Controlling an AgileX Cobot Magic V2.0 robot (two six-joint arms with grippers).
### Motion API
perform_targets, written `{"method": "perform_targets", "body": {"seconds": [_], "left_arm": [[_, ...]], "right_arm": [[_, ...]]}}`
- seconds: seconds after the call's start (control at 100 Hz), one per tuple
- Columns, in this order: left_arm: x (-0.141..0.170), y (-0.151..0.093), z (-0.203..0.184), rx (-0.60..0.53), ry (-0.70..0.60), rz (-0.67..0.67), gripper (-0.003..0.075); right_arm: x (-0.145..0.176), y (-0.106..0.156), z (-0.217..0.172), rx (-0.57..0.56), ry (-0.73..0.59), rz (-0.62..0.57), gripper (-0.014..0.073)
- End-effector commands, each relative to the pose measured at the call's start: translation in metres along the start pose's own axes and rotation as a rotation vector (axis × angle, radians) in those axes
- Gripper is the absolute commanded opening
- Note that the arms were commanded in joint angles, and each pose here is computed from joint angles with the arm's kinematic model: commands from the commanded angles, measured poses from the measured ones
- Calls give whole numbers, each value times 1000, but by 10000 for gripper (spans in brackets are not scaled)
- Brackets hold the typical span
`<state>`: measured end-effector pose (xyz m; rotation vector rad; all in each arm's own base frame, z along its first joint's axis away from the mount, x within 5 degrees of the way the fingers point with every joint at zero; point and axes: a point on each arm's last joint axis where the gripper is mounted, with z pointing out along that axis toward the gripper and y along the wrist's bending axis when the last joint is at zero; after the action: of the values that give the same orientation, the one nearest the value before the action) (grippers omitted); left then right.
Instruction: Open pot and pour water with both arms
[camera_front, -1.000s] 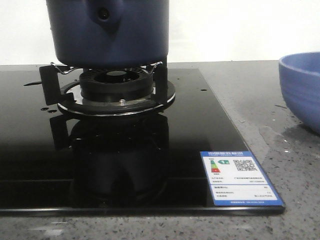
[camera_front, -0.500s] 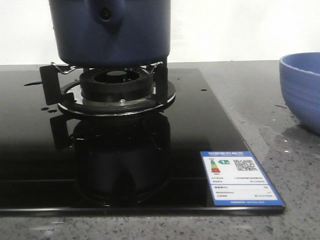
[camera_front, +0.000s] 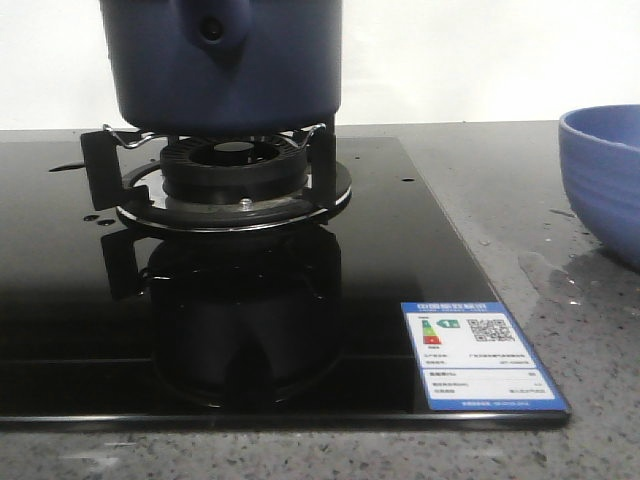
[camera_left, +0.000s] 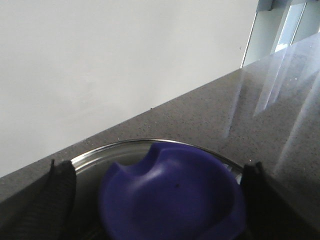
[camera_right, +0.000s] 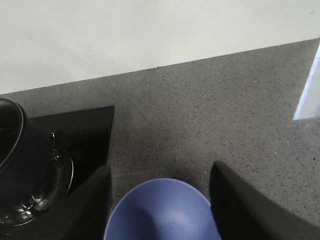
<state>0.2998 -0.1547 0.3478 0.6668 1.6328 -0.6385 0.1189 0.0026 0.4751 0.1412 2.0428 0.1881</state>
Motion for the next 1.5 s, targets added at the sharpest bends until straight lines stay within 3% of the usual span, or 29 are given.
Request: {"method": "perform_targets", "body": {"seconds": [0.0, 0.1, 0.26, 0.44, 0.7, 0.91, 1.49], "left_arm": [[-44, -14, -28, 21, -154, 18, 571], [-67, -27, -61, -7, -238, 51, 490], [-78, -50, -128, -106, -337, 48, 231], [-46, -82, -194, -121, -412, 51, -22], [40, -114, -256, -118, -499, 12, -20], [82, -118, -273, -124, -565, -117, -20], [89, -119, -274, -116, -574, -123, -20]], "right_arm": [[-9, 3, -15, -8, -107, -14, 376], [-2, 4, -27, -11, -139, -40, 266], [34, 4, -38, -47, -137, -95, -72], [93, -5, -30, -71, -146, -169, -63], [166, -18, -38, -90, -312, -195, -63], [187, -21, -46, -96, -364, -202, -63], [191, -21, -47, -96, -348, -206, -63]]}}
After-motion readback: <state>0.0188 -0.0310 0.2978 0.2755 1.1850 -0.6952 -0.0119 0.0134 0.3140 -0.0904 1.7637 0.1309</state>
